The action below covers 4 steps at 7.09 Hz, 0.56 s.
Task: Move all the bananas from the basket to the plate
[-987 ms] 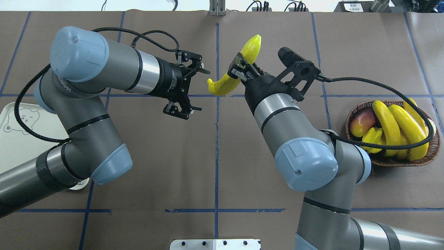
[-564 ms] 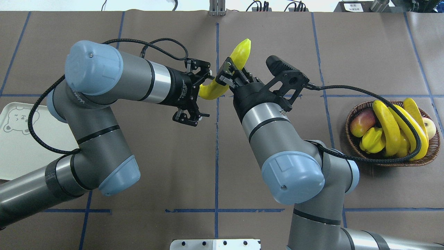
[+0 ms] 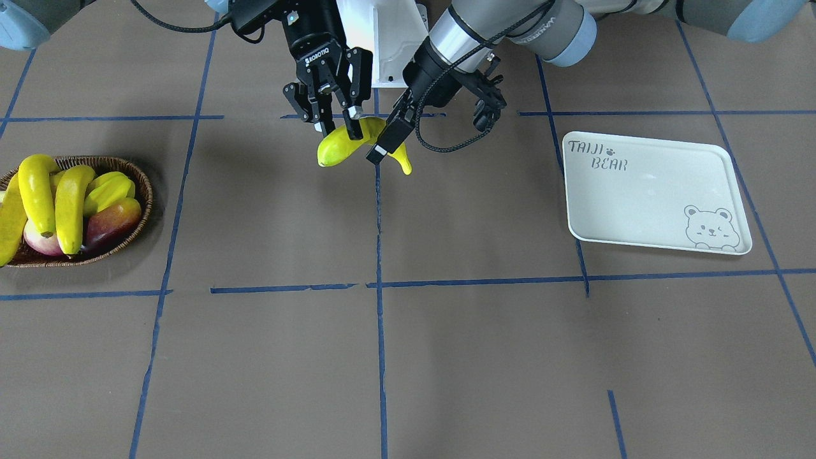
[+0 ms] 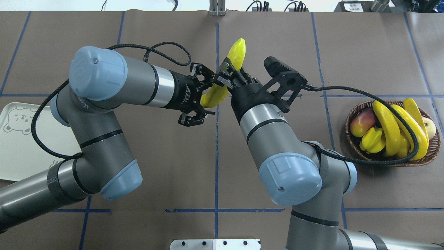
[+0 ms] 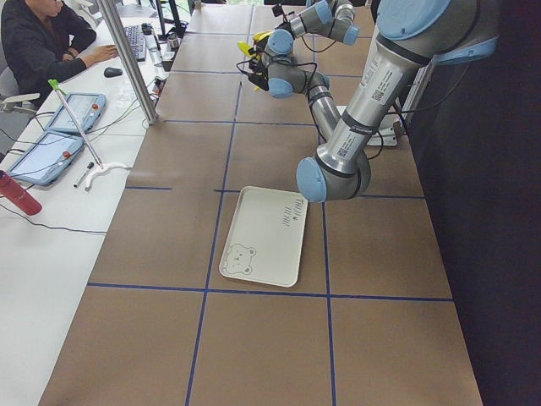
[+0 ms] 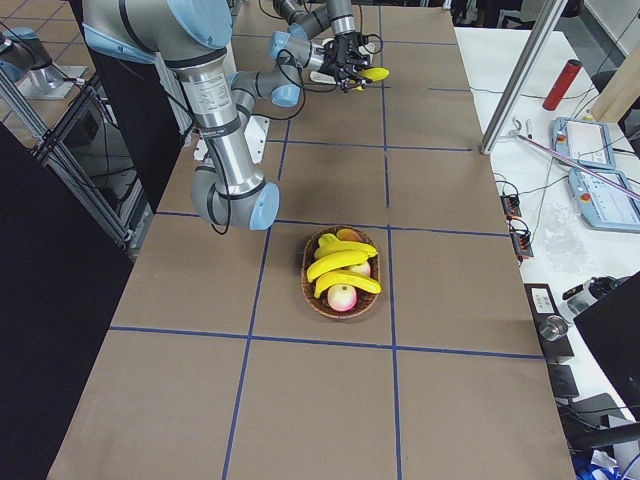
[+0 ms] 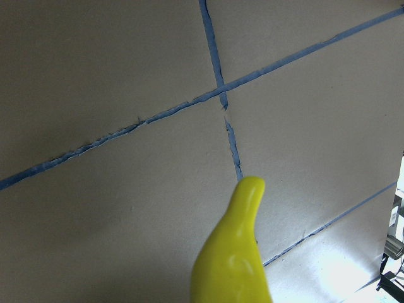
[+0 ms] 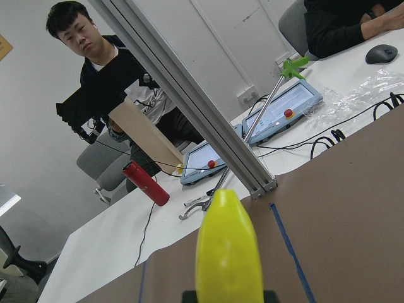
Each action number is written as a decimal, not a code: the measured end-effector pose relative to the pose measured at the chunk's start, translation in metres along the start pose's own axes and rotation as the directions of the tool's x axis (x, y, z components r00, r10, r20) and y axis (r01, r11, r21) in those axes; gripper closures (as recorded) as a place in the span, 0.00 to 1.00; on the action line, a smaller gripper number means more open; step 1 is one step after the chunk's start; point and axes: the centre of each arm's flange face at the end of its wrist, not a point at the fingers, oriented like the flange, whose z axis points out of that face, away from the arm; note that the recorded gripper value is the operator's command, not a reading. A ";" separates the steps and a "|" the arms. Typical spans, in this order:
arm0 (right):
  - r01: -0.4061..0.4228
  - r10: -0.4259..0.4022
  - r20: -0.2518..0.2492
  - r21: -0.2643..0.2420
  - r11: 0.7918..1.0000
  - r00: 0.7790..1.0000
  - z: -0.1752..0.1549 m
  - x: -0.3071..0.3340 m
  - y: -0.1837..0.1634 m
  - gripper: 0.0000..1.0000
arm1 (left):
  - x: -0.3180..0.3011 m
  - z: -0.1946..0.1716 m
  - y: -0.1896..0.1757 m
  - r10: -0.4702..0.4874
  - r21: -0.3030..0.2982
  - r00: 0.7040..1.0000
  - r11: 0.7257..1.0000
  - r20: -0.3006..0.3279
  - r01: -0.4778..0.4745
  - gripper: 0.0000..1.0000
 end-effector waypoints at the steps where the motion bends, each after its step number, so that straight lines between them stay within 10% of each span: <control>1: -0.002 0.002 0.002 -0.001 1.000 1.000 0.000 0.000 0.000 0.01 | 0.000 -0.001 0.000 0.001 -0.001 1.000 1.000 0.001 -0.001 1.00; 4: -0.007 0.007 0.008 -0.003 1.000 1.000 -0.002 -0.002 -0.001 0.00 | 0.002 -0.006 0.000 -0.004 -0.005 1.000 1.000 -0.003 0.004 1.00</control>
